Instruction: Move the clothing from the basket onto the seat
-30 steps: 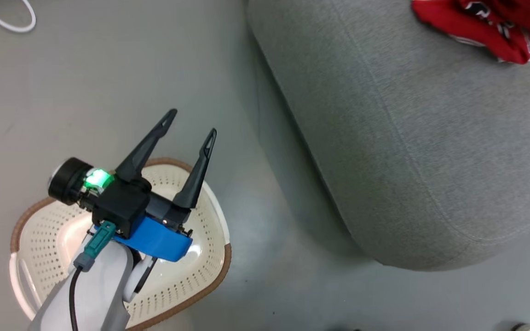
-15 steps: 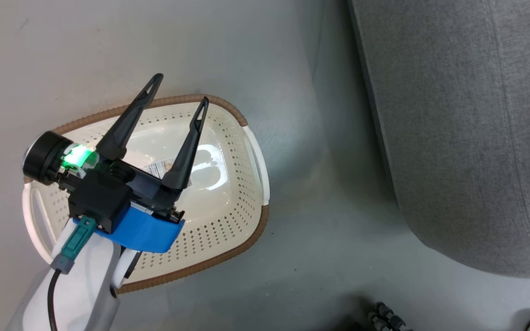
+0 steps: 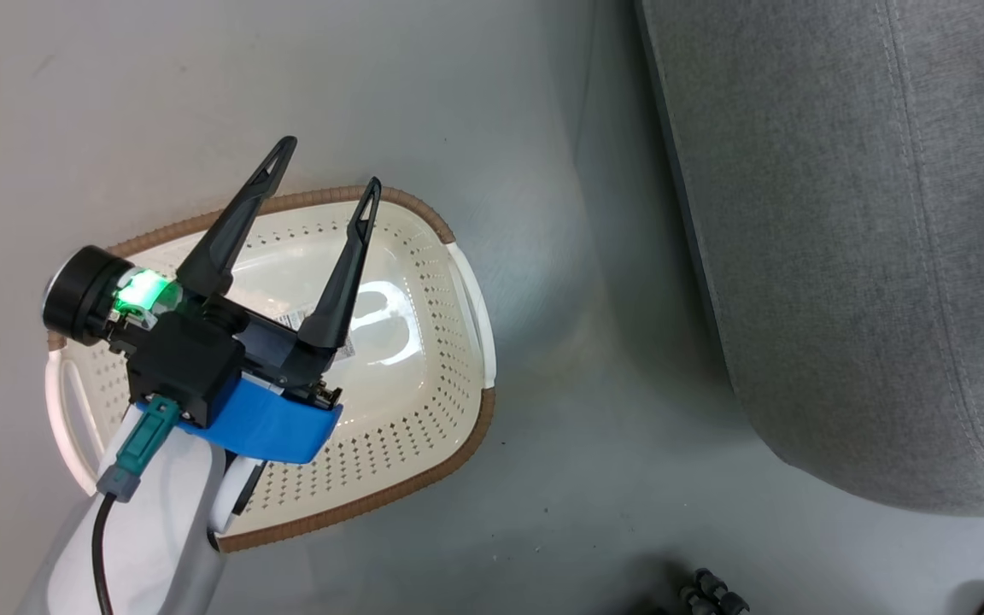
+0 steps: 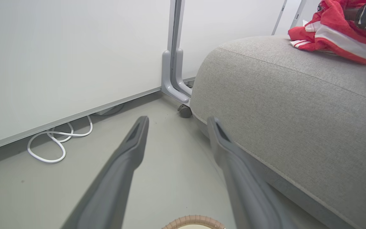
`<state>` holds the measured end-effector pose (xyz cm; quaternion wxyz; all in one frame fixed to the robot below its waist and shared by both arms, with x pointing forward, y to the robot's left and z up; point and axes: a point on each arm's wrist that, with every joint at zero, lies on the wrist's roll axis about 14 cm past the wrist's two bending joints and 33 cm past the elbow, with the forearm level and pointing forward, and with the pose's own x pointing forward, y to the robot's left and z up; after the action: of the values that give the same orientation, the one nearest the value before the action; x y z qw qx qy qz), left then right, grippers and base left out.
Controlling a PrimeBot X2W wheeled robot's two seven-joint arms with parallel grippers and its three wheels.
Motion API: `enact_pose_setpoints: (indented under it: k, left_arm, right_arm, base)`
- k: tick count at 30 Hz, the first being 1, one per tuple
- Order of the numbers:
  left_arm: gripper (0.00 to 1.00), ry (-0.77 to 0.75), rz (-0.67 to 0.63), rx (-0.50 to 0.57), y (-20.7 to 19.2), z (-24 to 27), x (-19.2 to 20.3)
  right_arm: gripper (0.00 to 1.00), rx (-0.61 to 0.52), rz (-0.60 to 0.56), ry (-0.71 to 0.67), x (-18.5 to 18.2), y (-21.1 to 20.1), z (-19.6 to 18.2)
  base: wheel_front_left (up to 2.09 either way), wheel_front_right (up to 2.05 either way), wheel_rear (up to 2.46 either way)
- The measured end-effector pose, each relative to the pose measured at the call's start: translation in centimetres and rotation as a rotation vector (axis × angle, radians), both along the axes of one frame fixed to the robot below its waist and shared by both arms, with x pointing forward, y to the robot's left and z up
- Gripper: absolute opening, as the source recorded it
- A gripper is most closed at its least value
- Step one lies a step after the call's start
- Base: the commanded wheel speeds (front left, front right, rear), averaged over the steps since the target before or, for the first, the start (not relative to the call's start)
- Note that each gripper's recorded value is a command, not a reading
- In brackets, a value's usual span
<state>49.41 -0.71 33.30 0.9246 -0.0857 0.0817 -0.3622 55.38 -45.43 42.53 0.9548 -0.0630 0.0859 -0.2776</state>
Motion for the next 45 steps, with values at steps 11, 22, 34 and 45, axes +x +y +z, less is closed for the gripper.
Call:
enact_pose_setpoints:
  k: [11,22,34,45]
  left_arm:
    - [1.0,0.003,0.076,-0.055,0.1,5.0,-1.5]
    - [1.0,-0.011,0.267,-0.046,5.1,10.4,-6.3]
    - [1.0,-0.068,0.527,-0.034,12.9,13.8,-11.9]
    - [1.0,-0.071,0.733,-0.028,19.1,13.9,-15.6]
  right_arm:
    - [1.0,-0.012,0.111,0.03,-2.2,3.3,2.1]
    - [1.0,0.072,0.34,-0.084,-6.4,13.1,6.3]
    - [1.0,0.092,0.585,-0.126,-12.6,23.8,8.5]
    - [1.0,0.176,0.674,-0.178,-15.7,28.9,9.2]
  base:
    - [0.0,0.0,0.0]
    - [0.0,0.0,0.0]
    - [0.0,0.0,0.0]
    - [0.0,0.0,0.0]
